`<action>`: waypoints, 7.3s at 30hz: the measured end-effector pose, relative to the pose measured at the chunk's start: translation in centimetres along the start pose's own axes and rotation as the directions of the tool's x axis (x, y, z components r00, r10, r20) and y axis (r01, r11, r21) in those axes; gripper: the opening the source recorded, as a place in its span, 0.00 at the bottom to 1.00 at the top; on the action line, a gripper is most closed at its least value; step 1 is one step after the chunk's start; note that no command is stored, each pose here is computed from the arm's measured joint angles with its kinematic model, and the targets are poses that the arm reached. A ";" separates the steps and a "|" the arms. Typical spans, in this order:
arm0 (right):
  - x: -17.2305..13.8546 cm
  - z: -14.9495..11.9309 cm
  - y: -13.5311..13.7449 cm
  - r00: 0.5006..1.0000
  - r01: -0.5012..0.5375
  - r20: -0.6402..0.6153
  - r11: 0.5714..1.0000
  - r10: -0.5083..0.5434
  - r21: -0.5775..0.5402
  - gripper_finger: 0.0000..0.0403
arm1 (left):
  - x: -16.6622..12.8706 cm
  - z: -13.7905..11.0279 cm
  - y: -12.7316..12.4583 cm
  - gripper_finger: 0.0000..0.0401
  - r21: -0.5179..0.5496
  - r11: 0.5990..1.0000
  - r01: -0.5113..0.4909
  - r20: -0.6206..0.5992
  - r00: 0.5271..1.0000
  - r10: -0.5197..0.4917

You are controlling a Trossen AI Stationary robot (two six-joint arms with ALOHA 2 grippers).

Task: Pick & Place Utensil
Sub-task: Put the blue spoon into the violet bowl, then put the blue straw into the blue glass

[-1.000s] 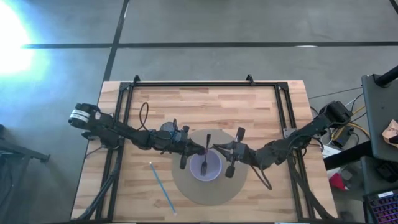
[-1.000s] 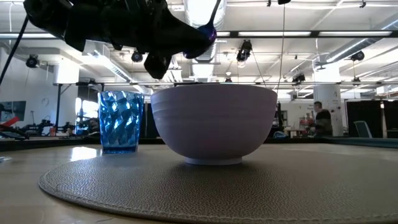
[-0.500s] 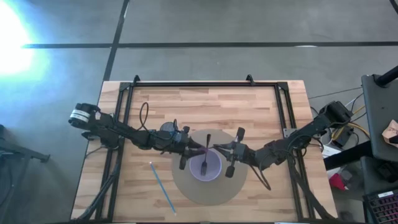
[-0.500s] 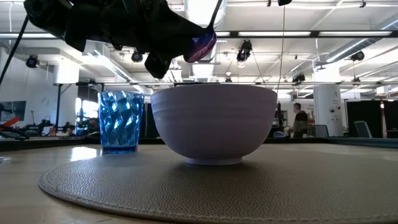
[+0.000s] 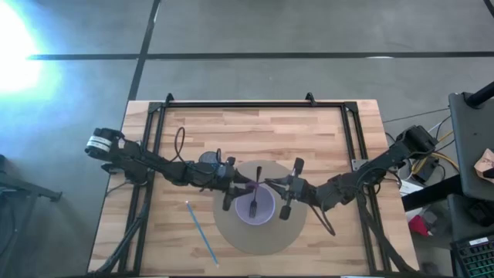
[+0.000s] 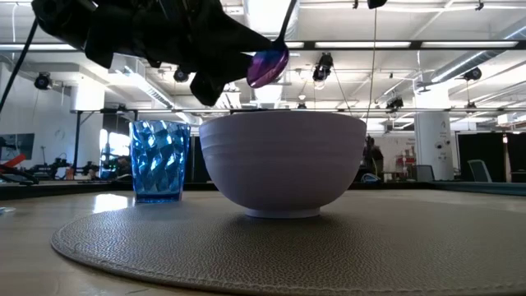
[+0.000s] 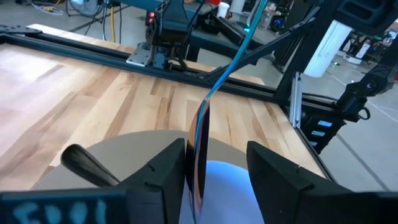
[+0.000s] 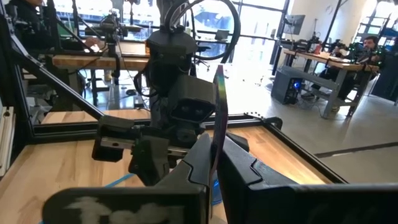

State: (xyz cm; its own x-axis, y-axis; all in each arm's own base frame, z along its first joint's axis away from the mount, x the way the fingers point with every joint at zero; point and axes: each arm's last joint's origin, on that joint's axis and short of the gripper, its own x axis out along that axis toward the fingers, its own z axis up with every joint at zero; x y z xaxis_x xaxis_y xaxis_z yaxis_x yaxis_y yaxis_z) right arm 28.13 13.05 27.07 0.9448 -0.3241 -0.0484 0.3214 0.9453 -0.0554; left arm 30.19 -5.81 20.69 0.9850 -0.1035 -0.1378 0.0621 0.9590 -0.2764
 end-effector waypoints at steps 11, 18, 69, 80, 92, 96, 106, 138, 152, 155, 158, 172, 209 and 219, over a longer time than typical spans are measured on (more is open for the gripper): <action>-0.4 0.0 0.4 1.000 -0.014 0.002 1.000 0.014 -0.002 0.03 | -0.1 0.4 0.0 0.40 0.002 1.000 -0.021 -0.013 1.000 0.021; -0.6 0.2 0.2 1.000 -0.015 -0.008 1.000 0.015 -0.012 0.03 | -0.9 1.3 0.0 0.40 0.010 0.999 -0.033 -0.028 0.999 0.034; -4.6 0.0 -8.0 0.969 -0.207 -0.051 0.905 0.242 0.371 0.03 | -3.1 2.9 -0.3 0.40 0.065 0.998 -0.027 -0.040 0.999 0.030; -3.8 0.5 -11.2 0.961 -0.237 -0.013 0.846 0.277 0.478 0.03 | -3.1 2.9 -0.3 0.40 0.065 0.998 -0.027 -0.040 0.999 0.030; -3.3 -4.1 -10.9 0.952 -0.188 -0.067 0.745 0.298 0.640 0.03 | -3.1 2.9 -0.3 0.40 0.065 0.998 -0.025 -0.042 0.999 0.027; -2.7 -5.3 -10.5 0.948 -0.164 -0.103 0.738 0.301 0.655 0.03 | -3.1 2.9 -0.3 0.40 0.065 0.998 -0.025 -0.042 0.999 0.028; -0.5 -8.2 -9.1 0.939 -0.094 -0.173 0.703 0.298 0.704 0.03 | -3.1 2.9 -0.3 0.40 0.065 0.998 -0.027 -0.042 0.999 0.030; 1.0 -11.4 -8.2 0.923 -0.040 -0.268 0.760 0.277 0.648 0.03 | -3.1 2.8 -0.3 0.40 0.066 0.997 -0.031 -0.057 0.998 0.035; 1.4 -12.6 -7.9 0.916 -0.065 -0.294 0.823 0.274 0.565 0.03 | -3.1 2.7 -0.3 0.40 0.067 0.997 -0.031 -0.057 0.998 0.035; 1.4 -12.5 -7.9 0.915 -0.078 -0.293 0.833 0.278 0.548 0.03 | -3.1 2.7 -0.3 0.40 0.067 0.997 -0.031 -0.058 0.998 0.035; 1.4 -12.5 -7.9 0.913 -0.084 -0.295 0.838 0.282 0.540 0.03 | -3.1 2.7 -0.3 0.40 0.067 0.997 -0.031 -0.063 0.997 0.036; 1.2 -13.0 -7.9 0.898 -0.077 -0.336 0.853 0.285 0.516 0.14 | -3.1 2.7 -0.3 0.40 0.072 0.997 -0.029 -0.062 0.998 0.034; -0.7 -10.3 -8.9 0.870 -0.105 -0.355 0.831 0.343 0.547 0.43 | -6.4 4.9 -0.6 0.40 0.078 0.996 -0.036 -0.076 0.996 0.042; -3.0 -7.3 -10.0 0.873 -0.140 -0.292 0.773 0.391 0.618 0.41 | -8.6 5.5 -1.8 0.40 0.087 0.996 -0.036 -0.287 0.956 0.060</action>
State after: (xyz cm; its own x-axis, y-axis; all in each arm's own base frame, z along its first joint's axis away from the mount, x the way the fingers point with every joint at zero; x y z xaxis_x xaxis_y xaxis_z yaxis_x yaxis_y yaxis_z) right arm 21.60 4.27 20.52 0.9318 0.0762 -0.3548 0.1556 0.7993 0.5804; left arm 22.49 -5.20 27.57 0.8991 -0.1171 -0.4218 0.0401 0.9815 -0.1870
